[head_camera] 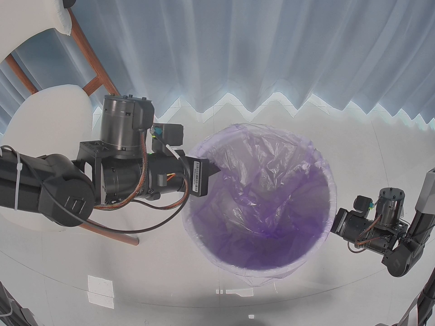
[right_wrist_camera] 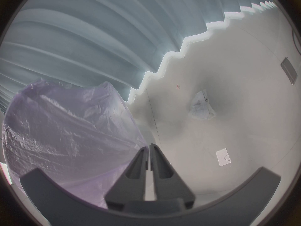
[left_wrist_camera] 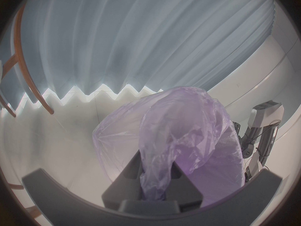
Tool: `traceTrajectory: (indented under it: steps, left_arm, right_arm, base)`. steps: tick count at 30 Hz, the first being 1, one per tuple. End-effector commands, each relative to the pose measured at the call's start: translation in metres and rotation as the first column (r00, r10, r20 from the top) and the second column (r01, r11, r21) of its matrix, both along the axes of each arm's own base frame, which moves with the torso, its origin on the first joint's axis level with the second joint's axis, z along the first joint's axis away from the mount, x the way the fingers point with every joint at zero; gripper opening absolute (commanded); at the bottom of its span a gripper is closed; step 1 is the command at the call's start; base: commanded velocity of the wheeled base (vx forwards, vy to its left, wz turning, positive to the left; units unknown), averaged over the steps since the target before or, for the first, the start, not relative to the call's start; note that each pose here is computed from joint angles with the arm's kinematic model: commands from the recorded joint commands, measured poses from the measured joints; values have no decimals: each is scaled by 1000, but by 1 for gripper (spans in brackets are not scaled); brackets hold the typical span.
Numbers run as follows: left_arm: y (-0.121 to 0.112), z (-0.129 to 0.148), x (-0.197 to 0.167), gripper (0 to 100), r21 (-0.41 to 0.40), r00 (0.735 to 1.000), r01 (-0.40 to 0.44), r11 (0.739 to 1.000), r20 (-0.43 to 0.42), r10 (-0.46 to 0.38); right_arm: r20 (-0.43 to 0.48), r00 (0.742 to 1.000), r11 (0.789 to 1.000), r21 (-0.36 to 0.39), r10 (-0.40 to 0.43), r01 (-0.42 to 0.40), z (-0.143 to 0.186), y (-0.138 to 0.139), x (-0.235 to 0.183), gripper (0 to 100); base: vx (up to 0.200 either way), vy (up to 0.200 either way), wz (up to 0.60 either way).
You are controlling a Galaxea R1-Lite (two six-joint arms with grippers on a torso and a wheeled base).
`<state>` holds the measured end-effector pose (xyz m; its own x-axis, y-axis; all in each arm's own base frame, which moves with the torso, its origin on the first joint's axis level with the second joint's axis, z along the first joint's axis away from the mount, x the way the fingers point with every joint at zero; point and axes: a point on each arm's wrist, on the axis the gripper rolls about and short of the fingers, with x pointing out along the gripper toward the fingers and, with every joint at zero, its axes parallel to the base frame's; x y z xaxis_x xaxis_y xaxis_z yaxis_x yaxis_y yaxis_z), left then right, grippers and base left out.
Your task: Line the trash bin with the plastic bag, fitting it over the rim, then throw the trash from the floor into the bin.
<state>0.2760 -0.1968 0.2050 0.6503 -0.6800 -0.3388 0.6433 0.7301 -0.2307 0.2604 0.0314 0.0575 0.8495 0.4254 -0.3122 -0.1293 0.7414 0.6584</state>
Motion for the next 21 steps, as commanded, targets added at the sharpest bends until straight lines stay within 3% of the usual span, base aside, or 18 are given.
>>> traceTrajectory:
  steps: [1, 9, 16, 20, 21]
  left_arm:
    - [2, -7, -3, 0, 14, 1000, -3, 1000, -13, 3]
    - [2, -16, 3, 0, 19, 999, -40, 999, -10, 40]
    - [10, -36, -6, 0, 45, 998, -45, 998, -45, 47]
    - [11, -40, -6, 0, 36, 997, -72, 997, -28, 73]
    - [9, -41, -7, 0, 10, 995, -99, 995, -28, 99]
  right_arm:
    - [-17, 1000, 1000, -4, 0, 0, -1, -1, -8, 100]
    - [53, 997, 998, -13, -63, 64, 20, -10, -45, 100]
    - [228, 968, 994, 15, -106, 106, 58, -20, -81, 100]
    - [245, 962, 992, 27, -123, 120, 63, -22, -91, 100]
    - [235, 959, 987, 37, -159, 155, 66, -25, -97, 100]
  base:
    - [0, 0, 0]
    - [0, 0, 0]
    - [0, 0, 0]
    - [0, 0, 0]
    - [0, 0, 0]
